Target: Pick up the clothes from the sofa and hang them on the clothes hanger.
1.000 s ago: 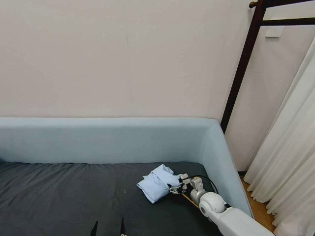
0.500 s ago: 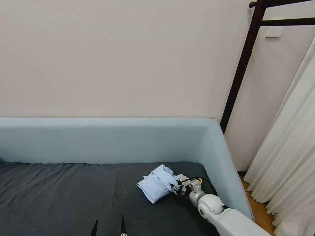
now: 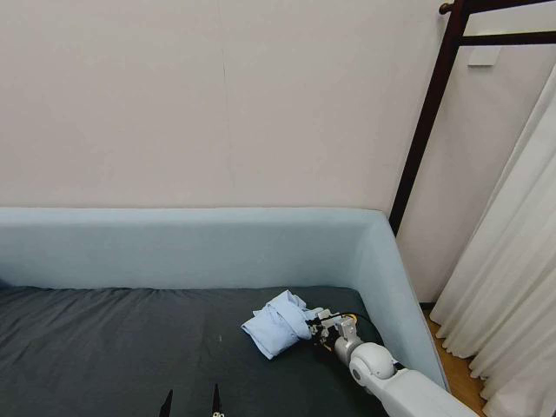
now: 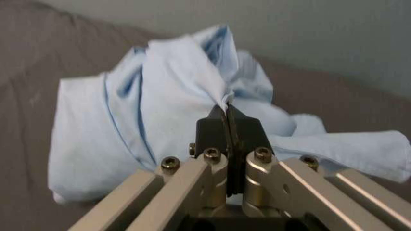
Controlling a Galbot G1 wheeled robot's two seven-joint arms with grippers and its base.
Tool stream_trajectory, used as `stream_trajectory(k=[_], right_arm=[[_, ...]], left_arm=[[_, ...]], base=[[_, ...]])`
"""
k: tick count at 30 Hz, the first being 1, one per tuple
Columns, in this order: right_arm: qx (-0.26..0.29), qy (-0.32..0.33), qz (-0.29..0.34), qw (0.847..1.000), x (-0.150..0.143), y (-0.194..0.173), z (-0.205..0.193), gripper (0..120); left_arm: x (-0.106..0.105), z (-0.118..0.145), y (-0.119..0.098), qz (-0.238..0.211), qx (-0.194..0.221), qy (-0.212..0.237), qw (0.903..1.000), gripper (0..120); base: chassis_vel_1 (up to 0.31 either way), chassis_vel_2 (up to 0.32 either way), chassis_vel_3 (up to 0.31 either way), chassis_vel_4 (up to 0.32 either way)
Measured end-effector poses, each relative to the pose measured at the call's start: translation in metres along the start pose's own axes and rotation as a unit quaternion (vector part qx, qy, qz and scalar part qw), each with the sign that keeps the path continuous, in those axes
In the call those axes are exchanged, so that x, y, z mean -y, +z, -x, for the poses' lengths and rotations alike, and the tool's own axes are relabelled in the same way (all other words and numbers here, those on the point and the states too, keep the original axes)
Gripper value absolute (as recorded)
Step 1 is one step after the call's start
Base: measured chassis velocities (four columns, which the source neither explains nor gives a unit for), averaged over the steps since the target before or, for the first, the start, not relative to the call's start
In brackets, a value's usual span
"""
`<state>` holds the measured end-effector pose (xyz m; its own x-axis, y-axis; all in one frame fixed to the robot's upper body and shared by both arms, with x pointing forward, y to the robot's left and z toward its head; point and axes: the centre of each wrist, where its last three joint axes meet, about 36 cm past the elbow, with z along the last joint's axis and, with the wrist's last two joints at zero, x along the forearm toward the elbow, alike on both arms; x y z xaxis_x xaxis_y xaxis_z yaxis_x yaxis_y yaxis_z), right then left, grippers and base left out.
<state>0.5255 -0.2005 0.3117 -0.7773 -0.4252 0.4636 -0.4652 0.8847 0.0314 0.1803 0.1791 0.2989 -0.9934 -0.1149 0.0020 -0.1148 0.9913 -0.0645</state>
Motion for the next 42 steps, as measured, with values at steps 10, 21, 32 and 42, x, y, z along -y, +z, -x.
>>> stream_trajectory(k=[10,21,32,42], right_arm=[[0.120,-0.043,0.036,0.991,-0.007,-0.155,-0.079,0],[0.228,-0.047,0.002,0.973,-0.024,-0.311,-0.157,0],[0.291,-0.071,-0.002,0.954,-0.041,-0.410,-0.198,0],[0.313,-0.117,-0.023,0.942,-0.084,-0.459,-0.193,0]], left_arm=[[-0.003,0.011,-0.002,-0.004,0.008,-0.003,1.0000,100],[-0.012,0.020,-0.014,-0.011,0.022,-0.010,0.9996,100],[-0.005,0.018,-0.016,-0.018,0.025,-0.014,0.9994,100],[-0.007,0.017,-0.016,-0.022,0.025,-0.032,0.9989,100]], base=[[0.000,0.000,0.000,0.000],[0.000,0.000,0.000,0.000],[0.000,0.000,0.000,0.000],[0.000,0.000,0.000,0.000]])
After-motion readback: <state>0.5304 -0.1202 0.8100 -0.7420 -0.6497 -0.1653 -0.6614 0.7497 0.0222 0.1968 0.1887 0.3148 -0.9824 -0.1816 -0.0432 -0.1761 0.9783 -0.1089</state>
